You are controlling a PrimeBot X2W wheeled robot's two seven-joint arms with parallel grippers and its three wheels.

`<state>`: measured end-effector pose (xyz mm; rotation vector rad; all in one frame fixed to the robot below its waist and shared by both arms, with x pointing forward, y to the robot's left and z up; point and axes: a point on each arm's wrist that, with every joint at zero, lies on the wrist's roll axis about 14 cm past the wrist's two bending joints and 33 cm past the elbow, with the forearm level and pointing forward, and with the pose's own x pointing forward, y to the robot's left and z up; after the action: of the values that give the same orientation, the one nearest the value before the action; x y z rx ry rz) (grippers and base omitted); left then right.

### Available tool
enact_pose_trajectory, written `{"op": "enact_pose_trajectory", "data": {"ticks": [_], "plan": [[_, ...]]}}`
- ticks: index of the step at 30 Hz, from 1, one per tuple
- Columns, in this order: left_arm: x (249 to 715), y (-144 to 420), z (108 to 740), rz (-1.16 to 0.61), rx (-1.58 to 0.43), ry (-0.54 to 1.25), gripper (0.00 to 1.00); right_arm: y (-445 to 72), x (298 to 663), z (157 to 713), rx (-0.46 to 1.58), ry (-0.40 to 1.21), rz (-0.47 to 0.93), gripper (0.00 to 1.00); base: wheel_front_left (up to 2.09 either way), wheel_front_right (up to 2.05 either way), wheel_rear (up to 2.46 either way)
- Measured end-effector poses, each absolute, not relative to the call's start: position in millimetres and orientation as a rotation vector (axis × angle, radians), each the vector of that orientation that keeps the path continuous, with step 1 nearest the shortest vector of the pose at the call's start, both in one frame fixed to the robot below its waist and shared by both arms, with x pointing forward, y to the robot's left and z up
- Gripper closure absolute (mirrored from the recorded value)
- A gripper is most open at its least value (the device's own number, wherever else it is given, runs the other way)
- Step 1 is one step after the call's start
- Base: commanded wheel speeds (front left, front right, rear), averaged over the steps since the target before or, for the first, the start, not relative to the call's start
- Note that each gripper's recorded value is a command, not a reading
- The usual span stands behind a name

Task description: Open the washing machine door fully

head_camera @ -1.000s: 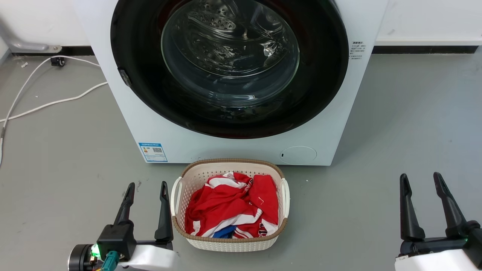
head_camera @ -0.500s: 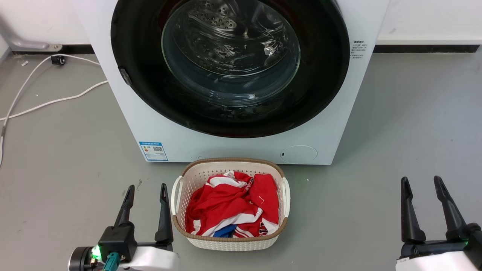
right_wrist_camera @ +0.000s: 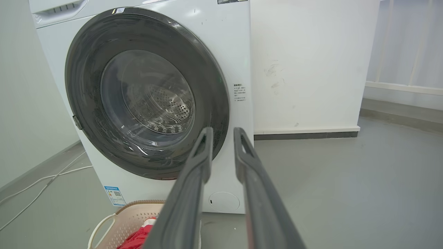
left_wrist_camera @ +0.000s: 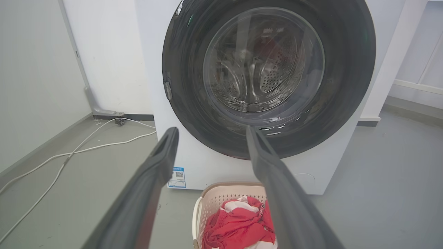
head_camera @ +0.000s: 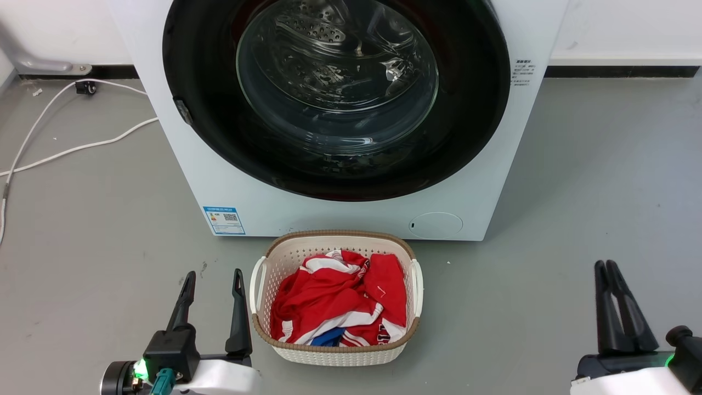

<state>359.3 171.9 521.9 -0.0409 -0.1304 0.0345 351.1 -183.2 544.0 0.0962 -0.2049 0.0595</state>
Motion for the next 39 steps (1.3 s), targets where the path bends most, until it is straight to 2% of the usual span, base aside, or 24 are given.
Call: {"op": "enact_pose_trajectory", "data": {"ticks": [3,6,10,14,20,27,39], "plan": [[359,172,522,0.034,-0.042,-0.131,0.00,-181,351,546,0.134,-0.212,0.064,1.00,0.00,0.00,0.00],[359,172,522,0.037,-0.042,-0.132,0.00,-185,351,548,0.289,-0.225,0.044,1.00,0.00,0.00,0.00],[359,172,522,0.036,-0.043,-0.129,0.00,-193,352,545,0.575,-0.234,0.004,1.00,0.00,0.00,0.00],[358,172,521,0.037,-0.045,-0.127,0.00,-197,352,526,0.970,-0.196,-0.058,1.00,0.00,0.00,0.00],[358,174,520,0.043,-0.046,-0.125,0.00,-178,353,518,1.345,-0.156,-0.059,1.00,0.00,0.00,0.00],[359,174,520,0.042,-0.046,-0.125,0.00,-171,353,533,1.578,-0.127,0.019,1.00,0.00,0.00,0.00],[359,175,518,0.050,-0.039,-0.118,0.00,-175,348,529,1.636,-0.034,0.089,1.00,0.00,0.00,0.00]]}}
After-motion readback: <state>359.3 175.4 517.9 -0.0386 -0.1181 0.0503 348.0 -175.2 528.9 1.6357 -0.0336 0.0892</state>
